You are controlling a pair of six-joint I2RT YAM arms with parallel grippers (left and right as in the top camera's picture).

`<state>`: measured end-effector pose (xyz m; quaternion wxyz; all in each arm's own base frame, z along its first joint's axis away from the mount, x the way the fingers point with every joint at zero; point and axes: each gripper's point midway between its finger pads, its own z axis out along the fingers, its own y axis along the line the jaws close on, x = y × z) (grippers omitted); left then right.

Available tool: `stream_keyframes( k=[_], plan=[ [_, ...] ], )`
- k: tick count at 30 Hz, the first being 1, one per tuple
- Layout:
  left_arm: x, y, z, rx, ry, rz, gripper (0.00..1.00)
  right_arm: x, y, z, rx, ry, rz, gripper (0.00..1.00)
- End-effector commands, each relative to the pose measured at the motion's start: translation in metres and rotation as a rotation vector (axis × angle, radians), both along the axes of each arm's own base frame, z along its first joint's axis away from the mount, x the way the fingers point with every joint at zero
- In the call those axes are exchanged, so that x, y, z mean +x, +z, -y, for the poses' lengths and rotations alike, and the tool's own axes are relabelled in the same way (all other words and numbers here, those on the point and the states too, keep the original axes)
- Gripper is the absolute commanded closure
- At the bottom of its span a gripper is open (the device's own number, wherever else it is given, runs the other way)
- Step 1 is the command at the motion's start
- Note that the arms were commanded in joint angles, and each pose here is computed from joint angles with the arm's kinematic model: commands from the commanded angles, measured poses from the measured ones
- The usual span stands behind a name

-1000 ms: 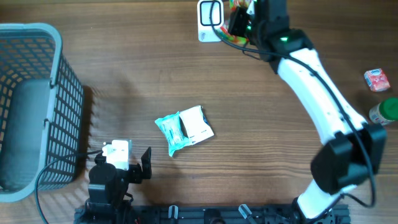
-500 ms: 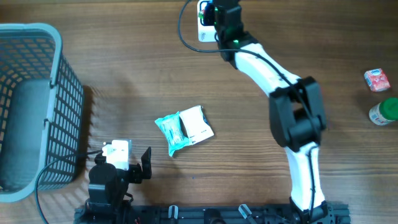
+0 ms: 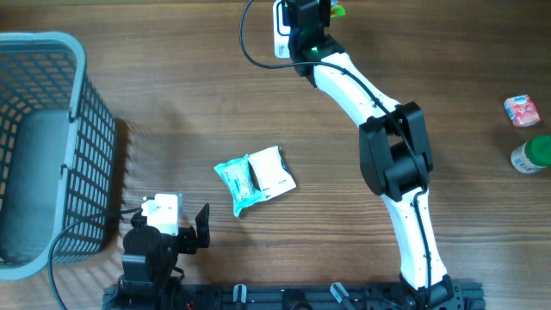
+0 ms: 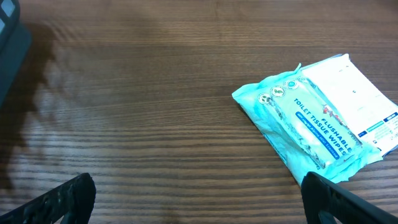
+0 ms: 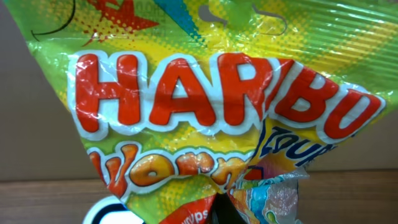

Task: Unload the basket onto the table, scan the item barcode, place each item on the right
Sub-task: 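Hold the Haribo bag in front of the scanner with the right gripper, then carry the Haribo bag right and drop it at the table's right edge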

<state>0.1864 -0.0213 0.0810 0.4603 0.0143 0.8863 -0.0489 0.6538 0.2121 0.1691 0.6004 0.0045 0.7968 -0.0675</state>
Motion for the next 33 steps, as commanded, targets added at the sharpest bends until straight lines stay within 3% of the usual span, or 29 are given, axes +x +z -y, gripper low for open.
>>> stream_keyframes(
  k=[1, 4, 9, 15, 20, 22, 28, 29, 30, 32, 33],
  plan=[
    [0.001, -0.001, -0.002, -0.003, 0.012, 0.001, 0.0, -0.003, 0.032, 0.003, -0.009, -0.024, 0.011, 0.95],
    [0.001, -0.001, -0.002, -0.003, 0.012, 0.001, 0.0, -0.029, 0.069, 0.025, -0.076, -0.053, -0.119, 0.95],
    [0.001, -0.001, -0.002, -0.003, 0.012, 0.001, 0.0, -0.094, 0.081, 0.12, -0.034, -0.319, -0.342, 0.96],
    [0.001, -0.001, -0.002, -0.003, 0.012, 0.001, 0.0, -0.131, 0.035, 0.28, 0.107, -0.673, -0.539, 0.96],
    [0.001, -0.001, -0.002, -0.003, 0.012, 0.001, 0.0, -0.143, -0.035, 0.347, 0.303, -0.704, -0.683, 0.95],
    [0.001, -0.001, -0.002, -0.004, 0.012, 0.001, 0.0, -0.155, -0.084, 0.379, 0.392, -0.712, -0.755, 0.95],
    [0.001, -0.001, -0.002, -0.003, 0.012, 0.001, 0.0, -0.171, -0.106, 0.433, 0.452, -0.77, -0.745, 0.96],
    [0.001, -0.001, -0.002, -0.003, 0.012, 0.001, 0.0, -0.178, -0.106, 0.446, 0.467, -0.799, -0.739, 0.92],
    [0.001, -0.001, -0.002, -0.003, 0.012, 0.001, 0.0, -0.184, -0.107, 0.453, 0.485, -0.809, -0.747, 0.71],
    [0.001, -0.001, -0.002, -0.003, 0.012, 0.001, 0.0, -0.184, -0.105, 0.451, 0.504, -0.759, -0.767, 0.09],
    [0.001, -0.001, -0.002, -0.003, 0.012, 0.001, 0.0, -0.18, -0.1, 0.442, 0.509, -0.71, -0.776, 0.01]
  ],
)
